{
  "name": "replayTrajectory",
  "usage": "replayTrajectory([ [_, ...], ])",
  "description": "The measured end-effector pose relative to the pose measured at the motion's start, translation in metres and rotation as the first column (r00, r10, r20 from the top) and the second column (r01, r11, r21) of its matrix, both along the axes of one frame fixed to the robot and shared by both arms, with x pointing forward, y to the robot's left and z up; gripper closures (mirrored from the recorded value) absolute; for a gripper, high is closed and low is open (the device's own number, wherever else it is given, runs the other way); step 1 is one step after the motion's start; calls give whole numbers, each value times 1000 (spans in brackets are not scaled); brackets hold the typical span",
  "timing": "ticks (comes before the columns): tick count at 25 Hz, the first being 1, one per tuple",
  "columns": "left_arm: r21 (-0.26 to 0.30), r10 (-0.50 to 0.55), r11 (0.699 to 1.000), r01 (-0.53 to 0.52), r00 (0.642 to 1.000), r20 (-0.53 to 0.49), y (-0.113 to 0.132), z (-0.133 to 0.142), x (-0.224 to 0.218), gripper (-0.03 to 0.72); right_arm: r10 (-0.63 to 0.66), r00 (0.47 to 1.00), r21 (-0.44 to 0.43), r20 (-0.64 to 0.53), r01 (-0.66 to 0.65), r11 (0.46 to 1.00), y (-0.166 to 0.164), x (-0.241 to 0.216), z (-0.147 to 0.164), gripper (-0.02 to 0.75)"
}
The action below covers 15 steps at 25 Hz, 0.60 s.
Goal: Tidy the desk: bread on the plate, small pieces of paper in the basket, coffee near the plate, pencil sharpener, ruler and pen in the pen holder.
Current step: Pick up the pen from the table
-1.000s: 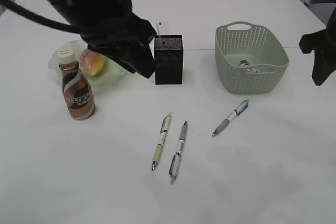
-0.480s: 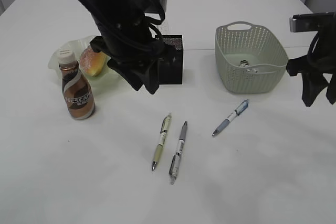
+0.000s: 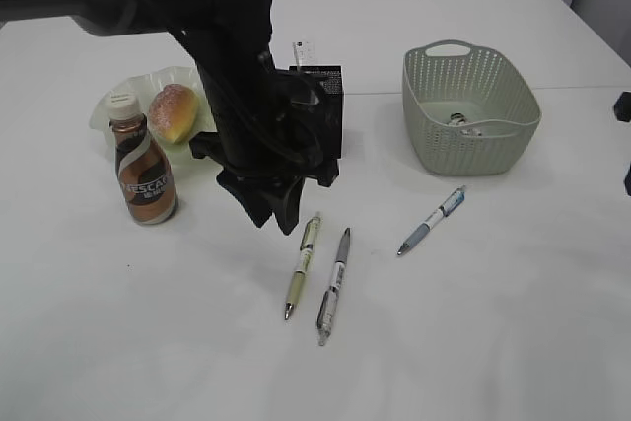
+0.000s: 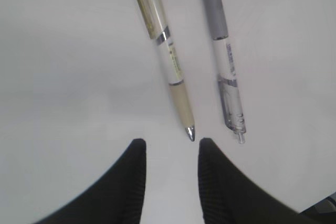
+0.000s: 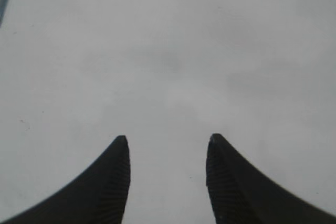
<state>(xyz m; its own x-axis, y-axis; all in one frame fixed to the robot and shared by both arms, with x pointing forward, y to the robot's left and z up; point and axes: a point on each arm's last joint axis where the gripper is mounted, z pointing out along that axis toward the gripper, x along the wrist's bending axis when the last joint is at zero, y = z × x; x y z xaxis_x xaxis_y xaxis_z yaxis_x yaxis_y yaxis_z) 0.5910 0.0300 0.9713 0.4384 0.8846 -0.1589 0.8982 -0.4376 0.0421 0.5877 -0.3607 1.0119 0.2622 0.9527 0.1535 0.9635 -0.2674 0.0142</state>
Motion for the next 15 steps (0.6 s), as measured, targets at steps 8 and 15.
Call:
replayTrajectory([
  [8,33,8,999,-5,997,-74,-5,-36,2,419,-86,996,20,4,86,996,-26,-5,0,356],
  [15,-48,80,996,-80,997,-14,-13,-42,11,391,-88,996,90,24,86,992,-20,-3,2,356],
])
